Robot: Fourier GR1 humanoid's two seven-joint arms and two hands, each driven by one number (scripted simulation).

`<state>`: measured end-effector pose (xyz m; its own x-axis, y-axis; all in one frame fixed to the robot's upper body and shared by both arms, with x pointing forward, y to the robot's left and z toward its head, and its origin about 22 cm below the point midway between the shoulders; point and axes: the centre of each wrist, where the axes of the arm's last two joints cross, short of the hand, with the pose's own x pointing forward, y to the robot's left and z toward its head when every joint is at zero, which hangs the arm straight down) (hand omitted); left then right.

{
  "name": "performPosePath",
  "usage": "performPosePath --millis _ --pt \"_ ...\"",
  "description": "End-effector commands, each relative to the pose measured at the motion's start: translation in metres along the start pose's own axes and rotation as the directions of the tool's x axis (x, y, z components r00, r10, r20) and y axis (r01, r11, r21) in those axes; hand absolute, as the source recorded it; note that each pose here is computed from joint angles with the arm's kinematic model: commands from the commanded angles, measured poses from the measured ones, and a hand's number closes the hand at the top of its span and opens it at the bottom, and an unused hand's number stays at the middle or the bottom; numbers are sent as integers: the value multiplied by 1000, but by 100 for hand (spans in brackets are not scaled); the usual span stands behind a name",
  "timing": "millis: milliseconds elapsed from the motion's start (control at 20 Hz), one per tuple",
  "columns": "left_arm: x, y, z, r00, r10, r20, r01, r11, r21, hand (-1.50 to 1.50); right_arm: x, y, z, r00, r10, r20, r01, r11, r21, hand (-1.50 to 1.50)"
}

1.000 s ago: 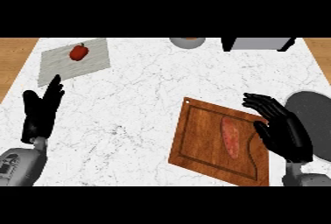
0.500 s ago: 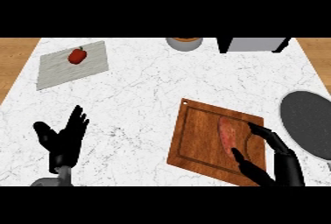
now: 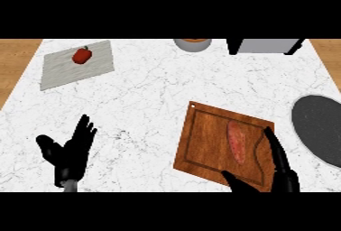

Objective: Pick the sweet potato from the cutting board and place it in the pan

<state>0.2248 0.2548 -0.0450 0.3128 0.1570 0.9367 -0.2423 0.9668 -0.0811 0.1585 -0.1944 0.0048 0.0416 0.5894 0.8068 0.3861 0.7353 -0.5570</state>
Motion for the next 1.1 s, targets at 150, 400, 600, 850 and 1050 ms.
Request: performPosePath --millis 150,400,600,850,1050 --pt "-6 3 1 1000 -7 -19 7 1000 -13 0 57 -20 -60 977 177 -118 -177 984 12 -150" --pt "-3 -29 -1 1000 8 -3 -8 999 -41 0 45 -8 -82 859 468 -206 -388 859 334 -150" --pt "7 -16 2 1000 3 7 -3 999 -34 0 53 -5 -114 765 612 -199 -463 738 490 -150" --pt "-4 -13 16 1000 -9 1 9 1000 -17 0 69 5 -165 787 587 -188 -423 737 527 -150" --pt "-4 3 -2 1000 -2 10 3 1000 -10 0 75 10 -155 685 712 -152 -494 607 622 -150"
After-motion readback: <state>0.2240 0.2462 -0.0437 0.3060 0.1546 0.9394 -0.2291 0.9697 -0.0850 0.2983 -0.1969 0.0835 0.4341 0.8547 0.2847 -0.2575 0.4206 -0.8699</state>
